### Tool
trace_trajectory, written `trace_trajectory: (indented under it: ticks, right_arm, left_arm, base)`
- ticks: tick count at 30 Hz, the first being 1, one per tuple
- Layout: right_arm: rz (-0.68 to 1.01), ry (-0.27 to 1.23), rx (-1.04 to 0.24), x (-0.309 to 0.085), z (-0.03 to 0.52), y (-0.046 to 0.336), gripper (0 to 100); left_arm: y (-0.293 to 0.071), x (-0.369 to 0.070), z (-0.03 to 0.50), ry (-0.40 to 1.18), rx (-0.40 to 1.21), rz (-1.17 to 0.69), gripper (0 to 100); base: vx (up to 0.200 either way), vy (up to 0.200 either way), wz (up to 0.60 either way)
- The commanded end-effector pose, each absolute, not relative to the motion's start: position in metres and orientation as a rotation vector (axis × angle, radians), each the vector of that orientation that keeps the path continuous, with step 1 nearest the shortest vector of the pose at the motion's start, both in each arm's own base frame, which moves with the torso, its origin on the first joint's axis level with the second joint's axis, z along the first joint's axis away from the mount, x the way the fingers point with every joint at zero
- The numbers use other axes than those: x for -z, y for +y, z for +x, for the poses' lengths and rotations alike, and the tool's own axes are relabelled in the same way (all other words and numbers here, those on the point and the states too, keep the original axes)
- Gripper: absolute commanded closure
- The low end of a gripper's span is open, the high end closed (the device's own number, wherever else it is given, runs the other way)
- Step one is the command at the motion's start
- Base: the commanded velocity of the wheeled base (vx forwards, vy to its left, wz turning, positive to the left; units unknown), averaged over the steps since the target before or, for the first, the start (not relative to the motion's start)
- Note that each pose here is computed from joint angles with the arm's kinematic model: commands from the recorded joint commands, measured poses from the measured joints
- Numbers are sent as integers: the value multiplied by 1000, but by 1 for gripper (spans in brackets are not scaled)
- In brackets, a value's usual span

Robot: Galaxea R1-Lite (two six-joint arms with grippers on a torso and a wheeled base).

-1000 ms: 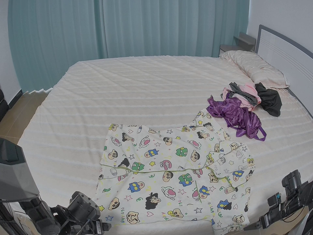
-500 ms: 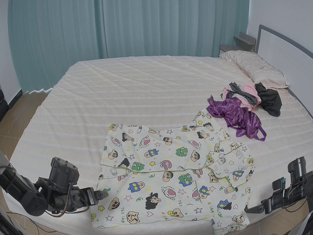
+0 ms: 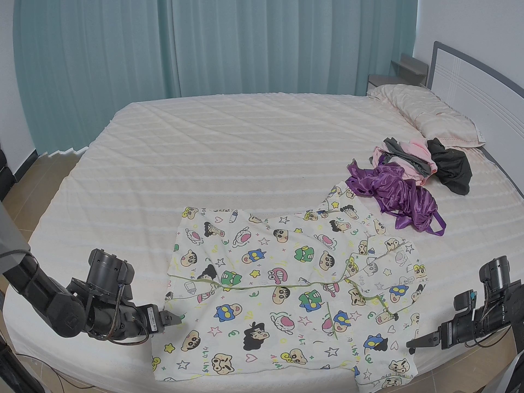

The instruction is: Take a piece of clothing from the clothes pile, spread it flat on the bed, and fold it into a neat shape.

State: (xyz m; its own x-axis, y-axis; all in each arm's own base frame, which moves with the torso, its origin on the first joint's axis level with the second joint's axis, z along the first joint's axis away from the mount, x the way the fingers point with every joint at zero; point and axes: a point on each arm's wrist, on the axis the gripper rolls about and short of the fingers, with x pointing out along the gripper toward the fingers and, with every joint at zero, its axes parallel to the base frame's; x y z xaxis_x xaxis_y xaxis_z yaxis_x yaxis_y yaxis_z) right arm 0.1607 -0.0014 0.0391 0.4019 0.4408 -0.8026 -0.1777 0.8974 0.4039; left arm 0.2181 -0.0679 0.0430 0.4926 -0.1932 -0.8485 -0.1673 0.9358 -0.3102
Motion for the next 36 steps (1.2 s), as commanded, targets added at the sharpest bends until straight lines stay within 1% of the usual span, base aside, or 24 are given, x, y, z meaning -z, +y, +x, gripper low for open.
trace_trajectory:
  ticks: [1, 3, 8, 10, 11, 20, 28, 29, 36]
  right_arm:
    - [275, 1097, -398, -38, 160, -1, 0]
    - [277, 1095, -396, -39, 159, -1, 0]
    - [279, 1099, -400, -38, 159, -1, 0]
    - [280, 1102, -400, -37, 159, -1, 0]
    - [280, 1102, -400, -37, 160, -1, 0]
    - [279, 1098, -403, -38, 159, -1, 0]
    - [281, 1103, -401, -37, 159, -1, 0]
    - [281, 1102, -401, -37, 159, -1, 0]
    - [279, 1096, -402, -39, 159, -1, 0]
  left_arm:
    - [-68, -32, 221, 1105, 18, -389, 0]
    - [-69, -29, 226, 1100, 28, -404, 0]
    - [-70, -29, 243, 971, 15, -517, 0]
    - [-71, -29, 246, 952, 15, -537, 0]
    - [-71, -29, 250, 925, 13, -576, 0]
    - [-77, -11, 268, 934, -7, -566, 0]
    - [-78, -11, 272, 911, 2, -571, 0]
    - [-78, -12, 272, 910, 3, -571, 100]
    - [-75, -10, 273, 912, -8, -572, 100]
  base:
    - [0, 0, 0]
    - [0, 0, 0]
    - [0, 0, 0]
    - [0, 0, 0]
    - [0, 0, 0]
    - [0, 0, 0]
    - [0, 0, 0]
    - [0, 0, 0]
    - [0, 0, 0]
